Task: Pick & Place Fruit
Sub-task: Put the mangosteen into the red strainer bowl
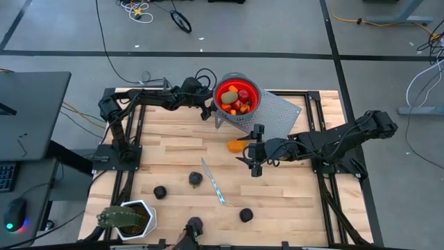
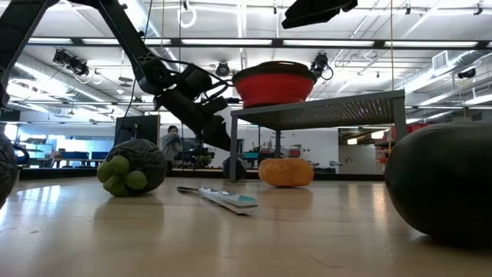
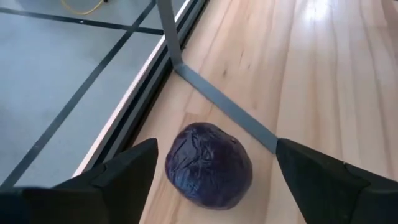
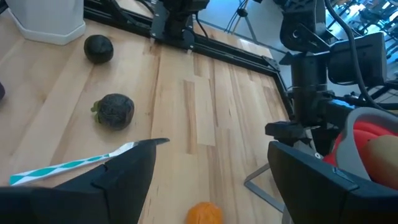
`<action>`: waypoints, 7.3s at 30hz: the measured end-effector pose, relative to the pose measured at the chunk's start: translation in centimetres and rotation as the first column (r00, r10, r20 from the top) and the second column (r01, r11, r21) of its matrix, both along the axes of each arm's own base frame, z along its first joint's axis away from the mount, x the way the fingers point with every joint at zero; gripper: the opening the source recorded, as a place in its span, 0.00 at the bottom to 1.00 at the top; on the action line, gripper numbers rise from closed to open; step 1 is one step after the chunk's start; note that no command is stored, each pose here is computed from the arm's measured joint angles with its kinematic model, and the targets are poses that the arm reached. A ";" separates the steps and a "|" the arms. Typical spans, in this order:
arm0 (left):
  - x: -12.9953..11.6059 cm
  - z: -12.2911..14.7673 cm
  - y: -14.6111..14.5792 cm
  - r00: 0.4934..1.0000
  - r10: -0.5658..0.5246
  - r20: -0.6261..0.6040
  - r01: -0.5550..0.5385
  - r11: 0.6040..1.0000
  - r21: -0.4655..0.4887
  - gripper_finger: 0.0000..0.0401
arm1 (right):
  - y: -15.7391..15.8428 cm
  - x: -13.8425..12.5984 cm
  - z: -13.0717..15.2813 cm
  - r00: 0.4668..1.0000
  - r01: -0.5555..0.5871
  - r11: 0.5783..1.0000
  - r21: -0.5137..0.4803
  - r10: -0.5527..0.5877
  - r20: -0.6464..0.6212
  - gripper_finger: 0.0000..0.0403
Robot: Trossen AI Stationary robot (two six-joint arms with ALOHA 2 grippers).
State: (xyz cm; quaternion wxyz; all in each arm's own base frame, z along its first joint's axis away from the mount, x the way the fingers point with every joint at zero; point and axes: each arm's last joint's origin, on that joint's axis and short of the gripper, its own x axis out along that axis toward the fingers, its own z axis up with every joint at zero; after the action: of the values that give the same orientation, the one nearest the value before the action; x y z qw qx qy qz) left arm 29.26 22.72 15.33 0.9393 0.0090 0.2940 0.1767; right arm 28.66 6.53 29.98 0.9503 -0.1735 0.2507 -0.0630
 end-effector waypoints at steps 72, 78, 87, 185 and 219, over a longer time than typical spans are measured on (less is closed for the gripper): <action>3.0 -0.8 2.4 0.975 0.080 -0.205 -0.091 0.995 -0.045 0.91 | -0.3 0.1 0.1 1.000 -0.001 1.000 -0.016 0.001 0.001 0.79; 3.3 -3.3 2.4 0.961 0.099 -0.259 -0.123 0.989 -0.081 0.91 | -0.4 0.1 0.1 1.000 0.004 1.000 -0.012 -0.004 0.006 0.79; 3.4 -3.0 2.4 0.962 0.101 -0.252 -0.124 0.989 -0.076 0.91 | -0.4 0.1 0.1 1.000 0.005 1.000 -0.014 -0.005 0.002 0.79; 1.1 18.7 -8.4 0.948 0.114 0.299 -0.172 0.969 0.175 0.85 | -0.4 -0.2 -0.4 0.999 0.003 1.000 -0.028 -0.004 -0.049 0.79; -0.6 7.8 -30.3 0.949 -0.076 -0.307 0.018 0.982 -0.186 0.77 | -0.4 -0.3 -0.5 0.995 -0.056 0.990 -0.126 0.044 -0.093 0.79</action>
State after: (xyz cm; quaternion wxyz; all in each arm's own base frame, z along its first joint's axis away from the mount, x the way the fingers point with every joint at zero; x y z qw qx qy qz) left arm 28.69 -7.59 23.09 0.8818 -0.0413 0.4534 0.1231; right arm 28.41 6.14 29.47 0.9261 -0.2433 0.2844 -0.0472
